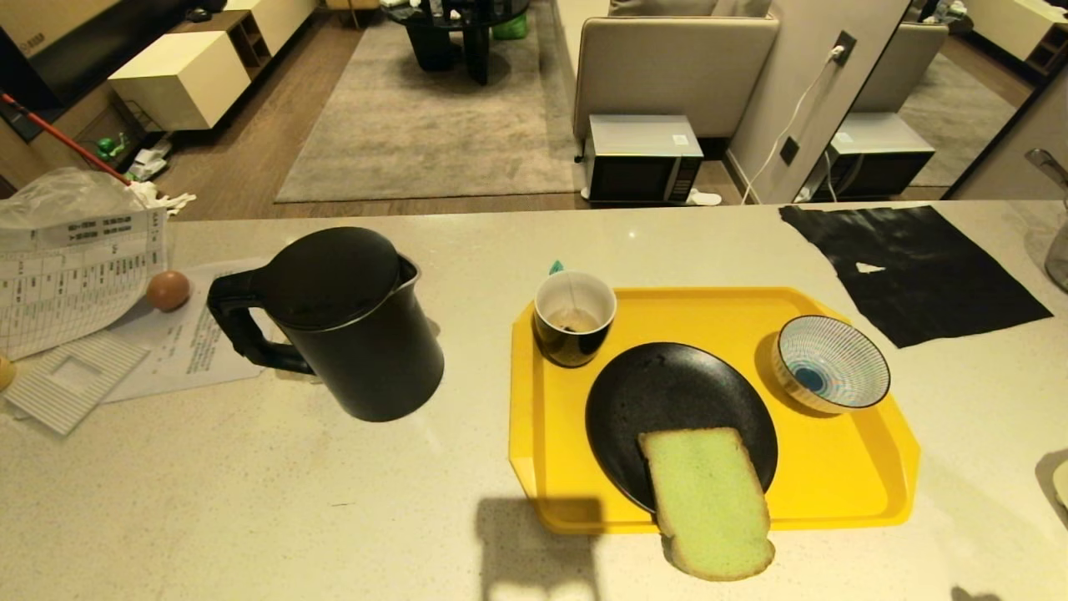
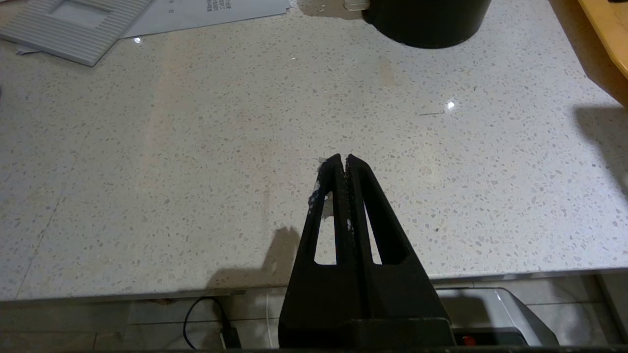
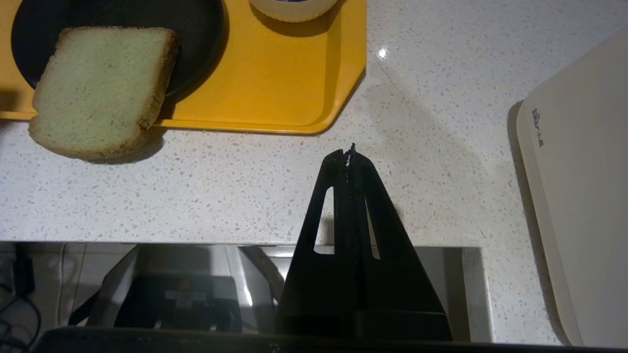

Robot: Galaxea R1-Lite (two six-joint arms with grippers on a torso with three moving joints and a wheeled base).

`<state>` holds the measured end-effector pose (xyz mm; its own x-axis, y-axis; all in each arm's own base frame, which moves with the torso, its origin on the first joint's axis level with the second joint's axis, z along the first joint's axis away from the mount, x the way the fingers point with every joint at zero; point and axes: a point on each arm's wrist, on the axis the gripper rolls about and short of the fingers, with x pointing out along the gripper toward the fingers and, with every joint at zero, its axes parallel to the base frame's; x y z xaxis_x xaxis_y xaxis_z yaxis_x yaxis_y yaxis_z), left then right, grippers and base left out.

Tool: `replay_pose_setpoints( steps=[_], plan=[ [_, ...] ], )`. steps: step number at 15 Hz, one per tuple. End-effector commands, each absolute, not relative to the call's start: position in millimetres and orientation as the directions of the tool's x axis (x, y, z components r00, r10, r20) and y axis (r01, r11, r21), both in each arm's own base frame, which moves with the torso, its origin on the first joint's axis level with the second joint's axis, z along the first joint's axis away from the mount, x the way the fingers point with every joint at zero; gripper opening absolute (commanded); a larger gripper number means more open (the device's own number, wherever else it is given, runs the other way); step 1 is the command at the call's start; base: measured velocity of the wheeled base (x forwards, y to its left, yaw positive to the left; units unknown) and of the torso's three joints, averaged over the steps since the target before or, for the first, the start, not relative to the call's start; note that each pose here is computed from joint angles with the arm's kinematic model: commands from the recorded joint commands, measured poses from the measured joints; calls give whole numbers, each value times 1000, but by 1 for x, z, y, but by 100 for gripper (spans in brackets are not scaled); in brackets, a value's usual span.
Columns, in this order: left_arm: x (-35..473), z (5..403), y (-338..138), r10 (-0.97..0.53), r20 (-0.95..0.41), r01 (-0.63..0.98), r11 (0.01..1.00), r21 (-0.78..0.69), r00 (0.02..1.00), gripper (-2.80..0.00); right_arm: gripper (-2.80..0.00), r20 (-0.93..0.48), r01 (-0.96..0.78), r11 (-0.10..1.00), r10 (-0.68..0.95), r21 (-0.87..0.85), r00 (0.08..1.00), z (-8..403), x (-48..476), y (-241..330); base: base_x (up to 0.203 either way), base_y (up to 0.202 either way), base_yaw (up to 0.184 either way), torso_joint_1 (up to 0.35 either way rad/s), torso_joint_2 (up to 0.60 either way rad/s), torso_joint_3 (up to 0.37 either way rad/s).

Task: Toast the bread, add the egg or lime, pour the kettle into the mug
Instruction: Pick up the bread slice

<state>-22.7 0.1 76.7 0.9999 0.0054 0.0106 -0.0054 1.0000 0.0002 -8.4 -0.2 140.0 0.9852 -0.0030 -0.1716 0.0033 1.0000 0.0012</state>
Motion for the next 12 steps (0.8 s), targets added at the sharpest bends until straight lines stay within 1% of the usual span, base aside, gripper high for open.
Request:
replay_pose_setpoints(
  steps=[1,3,7,10,12],
  plan=[
    [-23,77,0,7,11,-7,1000,0,1000,-280,-280,-269,-31,1000,31,4,963,162,11,1,0,0,0,0,0,0],
    [-23,77,0,8,11,-8,1000,0,1000,-280,-280,-351,-78,997,76,7,933,155,7,2,0,0,0,0,0,0],
    [-23,77,0,6,11,-6,1000,0,1000,-280,-280,-500,-176,982,187,69,846,176,0,4,0,0,0,0,0,0],
    [-23,77,0,6,11,-6,1000,0,1000,-280,-280,-524,-176,981,190,78,830,180,-11,4,0,0,0,0,0,0],
    [-23,77,0,7,11,-7,1000,0,1000,-280,-280,-572,-182,978,209,105,793,180,-24,5,0,0,0,0,0,0]
  ],
)
